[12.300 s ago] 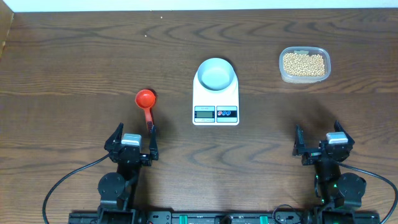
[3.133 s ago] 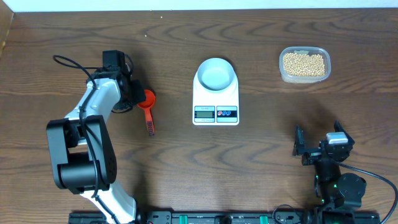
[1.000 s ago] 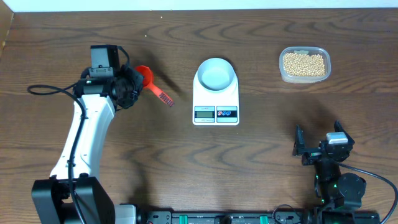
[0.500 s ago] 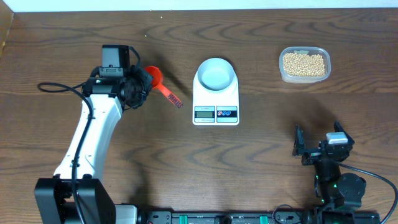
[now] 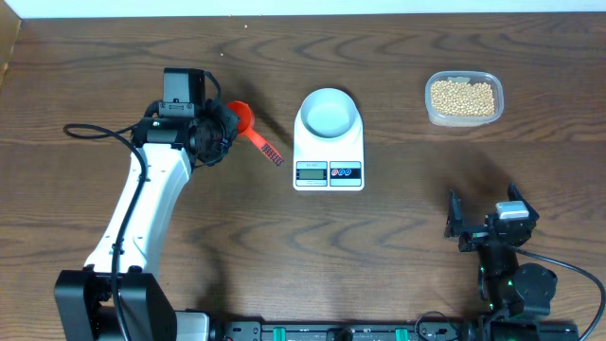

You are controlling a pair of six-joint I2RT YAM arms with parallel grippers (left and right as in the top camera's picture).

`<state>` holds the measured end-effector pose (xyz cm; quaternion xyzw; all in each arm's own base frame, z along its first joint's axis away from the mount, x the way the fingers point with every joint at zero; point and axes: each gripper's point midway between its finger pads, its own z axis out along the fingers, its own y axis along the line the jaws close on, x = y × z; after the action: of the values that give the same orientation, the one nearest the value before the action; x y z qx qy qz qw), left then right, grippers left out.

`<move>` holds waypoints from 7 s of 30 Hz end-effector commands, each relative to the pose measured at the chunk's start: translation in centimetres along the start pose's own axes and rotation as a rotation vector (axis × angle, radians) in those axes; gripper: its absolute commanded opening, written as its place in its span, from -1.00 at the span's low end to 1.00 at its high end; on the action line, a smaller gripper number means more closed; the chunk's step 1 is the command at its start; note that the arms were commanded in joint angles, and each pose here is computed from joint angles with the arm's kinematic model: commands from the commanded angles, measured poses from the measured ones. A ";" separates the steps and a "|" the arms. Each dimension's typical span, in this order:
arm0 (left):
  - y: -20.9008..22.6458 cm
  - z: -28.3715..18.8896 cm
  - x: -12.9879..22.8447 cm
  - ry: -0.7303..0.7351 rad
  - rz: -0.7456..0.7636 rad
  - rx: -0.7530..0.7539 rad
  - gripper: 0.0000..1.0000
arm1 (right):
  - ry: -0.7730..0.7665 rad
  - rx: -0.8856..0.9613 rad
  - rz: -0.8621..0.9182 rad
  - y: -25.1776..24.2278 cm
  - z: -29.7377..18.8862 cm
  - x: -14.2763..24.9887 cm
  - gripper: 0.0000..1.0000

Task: Scoop item into bowl and weigh 50g on scale
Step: 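Lift the red scoop with the left gripper toward the scale, then reach the right gripper toward the red scoop held by the left gripper, then grasp the red scoop handle with the right gripper, release left, then carry the red scoop with the right gripper to the soybean tub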

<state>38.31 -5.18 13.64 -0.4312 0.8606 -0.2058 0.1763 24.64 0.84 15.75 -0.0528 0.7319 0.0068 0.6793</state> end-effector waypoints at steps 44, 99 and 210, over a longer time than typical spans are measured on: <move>-1.7 -0.6 0.6 0.028 -0.353 0.064 -0.86 | 0.240 -0.802 0.384 11.0 5.5 -13.9 0.99; -7.9 0.0 8.8 0.108 -0.497 0.167 -0.85 | 0.663 -0.869 0.607 25.2 14.2 -9.1 -0.16; -6.2 0.0 9.9 0.108 0.768 0.195 0.51 | 0.656 -0.624 0.684 12.7 15.3 -9.9 -0.97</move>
<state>36.96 -16.98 15.29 -0.0706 0.9419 -0.2391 0.2252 39.59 16.19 21.16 0.0130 0.8512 0.4311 0.2992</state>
